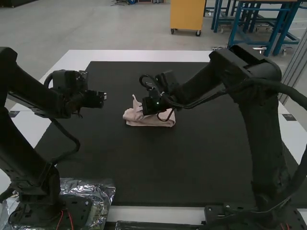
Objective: Fold the towel.
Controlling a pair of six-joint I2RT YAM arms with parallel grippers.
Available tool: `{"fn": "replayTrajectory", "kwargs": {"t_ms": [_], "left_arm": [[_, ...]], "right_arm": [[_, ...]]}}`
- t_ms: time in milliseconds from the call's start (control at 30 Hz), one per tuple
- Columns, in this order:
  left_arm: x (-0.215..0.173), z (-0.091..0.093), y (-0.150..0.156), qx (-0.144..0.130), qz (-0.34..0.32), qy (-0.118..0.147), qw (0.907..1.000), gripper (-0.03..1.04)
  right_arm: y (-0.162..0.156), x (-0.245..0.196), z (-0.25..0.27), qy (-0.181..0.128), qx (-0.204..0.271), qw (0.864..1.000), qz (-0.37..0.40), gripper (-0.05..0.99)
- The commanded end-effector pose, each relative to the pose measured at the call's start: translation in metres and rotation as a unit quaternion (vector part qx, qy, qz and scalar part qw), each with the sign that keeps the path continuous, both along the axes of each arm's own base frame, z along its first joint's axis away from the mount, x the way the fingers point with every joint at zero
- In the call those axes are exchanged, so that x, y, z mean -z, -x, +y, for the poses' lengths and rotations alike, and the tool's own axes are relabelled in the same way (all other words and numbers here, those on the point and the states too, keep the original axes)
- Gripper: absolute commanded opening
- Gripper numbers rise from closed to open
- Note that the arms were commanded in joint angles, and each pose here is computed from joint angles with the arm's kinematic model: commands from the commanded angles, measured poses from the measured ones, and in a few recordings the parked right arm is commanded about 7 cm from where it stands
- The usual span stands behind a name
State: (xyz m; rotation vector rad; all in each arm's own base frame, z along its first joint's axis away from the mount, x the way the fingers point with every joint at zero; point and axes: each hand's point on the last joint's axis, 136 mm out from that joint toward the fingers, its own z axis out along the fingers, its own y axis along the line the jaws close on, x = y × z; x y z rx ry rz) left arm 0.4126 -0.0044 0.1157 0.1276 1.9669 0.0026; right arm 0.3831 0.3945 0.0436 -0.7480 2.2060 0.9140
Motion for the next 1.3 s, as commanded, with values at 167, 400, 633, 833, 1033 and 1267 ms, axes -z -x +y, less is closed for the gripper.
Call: {"fn": "replayTrajectory", "kwargs": {"t_ms": [167, 400, 633, 833, 1033, 1267], "left_arm": [[-0.012, 0.002, 0.002, -0.002, -0.018, -0.006, 0.9998, 0.97], [-0.023, 0.005, 0.001, -0.011, -0.033, -0.009, 0.9994, 0.97], [-0.022, 0.014, 0.002, -0.037, -0.033, -0.020, 0.9986, 0.97], [-0.038, 0.030, 0.002, -0.090, -0.066, -0.048, 0.9926, 0.97], [-0.057, 0.032, 0.006, -0.110, -0.100, -0.076, 0.9860, 0.97], [-0.069, 0.031, 0.006, -0.110, -0.114, -0.085, 0.9838, 0.97]], "right_arm": [[0.004, -0.047, 0.008, -0.028, -0.014, 0.999, -0.012, 0.73], [-0.014, -0.117, -0.029, -0.103, 0.023, 0.990, -0.091, 0.14], [-0.009, -0.098, -0.033, -0.125, 0.020, 0.988, -0.091, -0.03], [-0.012, -0.068, -0.028, -0.125, 0.019, 0.988, -0.085, -0.03], [-0.015, -0.042, -0.025, -0.124, 0.017, 0.989, -0.075, -0.03], [-0.014, -0.004, -0.025, -0.114, 0.017, 0.992, -0.057, -0.03]]}}
